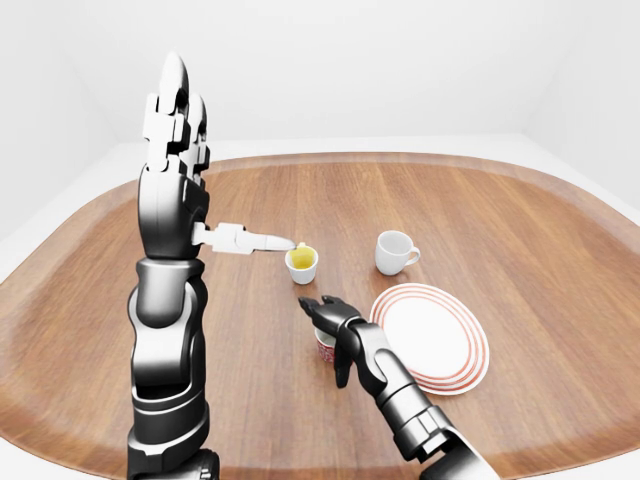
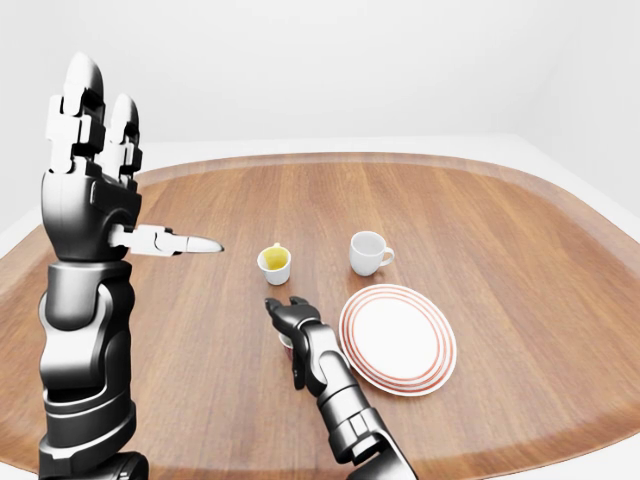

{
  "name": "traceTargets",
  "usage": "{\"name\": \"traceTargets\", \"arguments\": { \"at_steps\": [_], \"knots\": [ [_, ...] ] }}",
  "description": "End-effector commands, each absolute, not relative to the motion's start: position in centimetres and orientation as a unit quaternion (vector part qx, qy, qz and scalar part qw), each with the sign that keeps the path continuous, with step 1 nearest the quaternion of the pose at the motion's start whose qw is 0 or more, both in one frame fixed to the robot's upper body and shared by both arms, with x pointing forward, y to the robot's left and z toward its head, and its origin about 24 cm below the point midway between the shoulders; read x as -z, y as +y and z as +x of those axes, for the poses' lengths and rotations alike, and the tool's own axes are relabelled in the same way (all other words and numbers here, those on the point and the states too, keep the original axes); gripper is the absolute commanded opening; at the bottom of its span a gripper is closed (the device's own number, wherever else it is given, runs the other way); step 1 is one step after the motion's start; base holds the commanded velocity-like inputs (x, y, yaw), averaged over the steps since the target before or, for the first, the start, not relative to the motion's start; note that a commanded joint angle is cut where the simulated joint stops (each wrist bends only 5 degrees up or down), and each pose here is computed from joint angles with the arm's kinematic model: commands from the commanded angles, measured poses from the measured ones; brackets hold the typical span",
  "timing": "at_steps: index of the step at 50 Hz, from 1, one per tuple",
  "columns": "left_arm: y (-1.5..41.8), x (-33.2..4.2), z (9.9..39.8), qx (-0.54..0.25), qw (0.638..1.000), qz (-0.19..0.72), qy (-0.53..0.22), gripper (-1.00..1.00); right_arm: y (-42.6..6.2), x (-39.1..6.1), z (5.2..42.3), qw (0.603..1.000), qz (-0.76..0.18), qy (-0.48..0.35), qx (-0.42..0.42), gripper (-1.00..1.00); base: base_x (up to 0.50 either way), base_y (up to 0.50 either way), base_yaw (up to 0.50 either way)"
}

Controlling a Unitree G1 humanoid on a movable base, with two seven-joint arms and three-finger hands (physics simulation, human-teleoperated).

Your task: Pick up the red mug and put it on the plate

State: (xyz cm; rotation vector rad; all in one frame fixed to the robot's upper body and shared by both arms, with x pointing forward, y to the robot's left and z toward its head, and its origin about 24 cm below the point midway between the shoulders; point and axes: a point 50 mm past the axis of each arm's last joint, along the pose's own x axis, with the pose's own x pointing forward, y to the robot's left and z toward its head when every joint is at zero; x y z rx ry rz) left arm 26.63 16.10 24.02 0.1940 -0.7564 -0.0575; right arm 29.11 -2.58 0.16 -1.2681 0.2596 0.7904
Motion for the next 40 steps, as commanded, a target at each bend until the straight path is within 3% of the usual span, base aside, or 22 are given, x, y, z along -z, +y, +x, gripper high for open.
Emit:
{"name": "traceTargets", "arguments": {
  "at_steps": [1, 34, 35, 36, 37, 40],
  "knots": [
    [16.3, -23.7, 26.7, 0.026, 0.927, 0.092, -0.361, 1.0, -2.8, 1.1, 28.9, 0.727, -0.571, 0.132, -0.358, 1.0, 0.0, 0.0, 0.0],
    [16.4, -23.7, 26.7, 0.024, 0.927, 0.09, -0.362, 1.0, -3.4, 2.3, 28.6, 0.728, -0.566, 0.149, -0.357, 1.0, 0.0, 0.0, 0.0],
    [16.4, -23.7, 26.7, 0.024, 0.928, 0.09, -0.362, 1.0, -3.4, 2.3, 28.6, 0.728, -0.566, 0.149, -0.357, 0.76, 0.0, 0.0, 0.0],
    [16.3, -23.6, 26.8, 0.025, 0.928, 0.09, -0.36, 1.0, -3.4, 2.3, 28.5, 0.728, -0.566, 0.149, -0.357, -0.25, 0.0, 0.0, 0.0],
    [16.3, -23.5, 26.8, 0.025, 0.929, 0.09, -0.358, 1.0, -3.4, 2.3, 28.5, 0.728, -0.565, 0.149, -0.357, -0.91, 0.0, 0.0, 0.0],
    [16.3, -23.5, 26.9, 0.025, 0.93, 0.09, -0.356, 1.0, -3.4, 2.3, 28.5, 0.728, -0.565, 0.149, -0.358, -1.0, 0.0, 0.0, 0.0]
  ]
}}
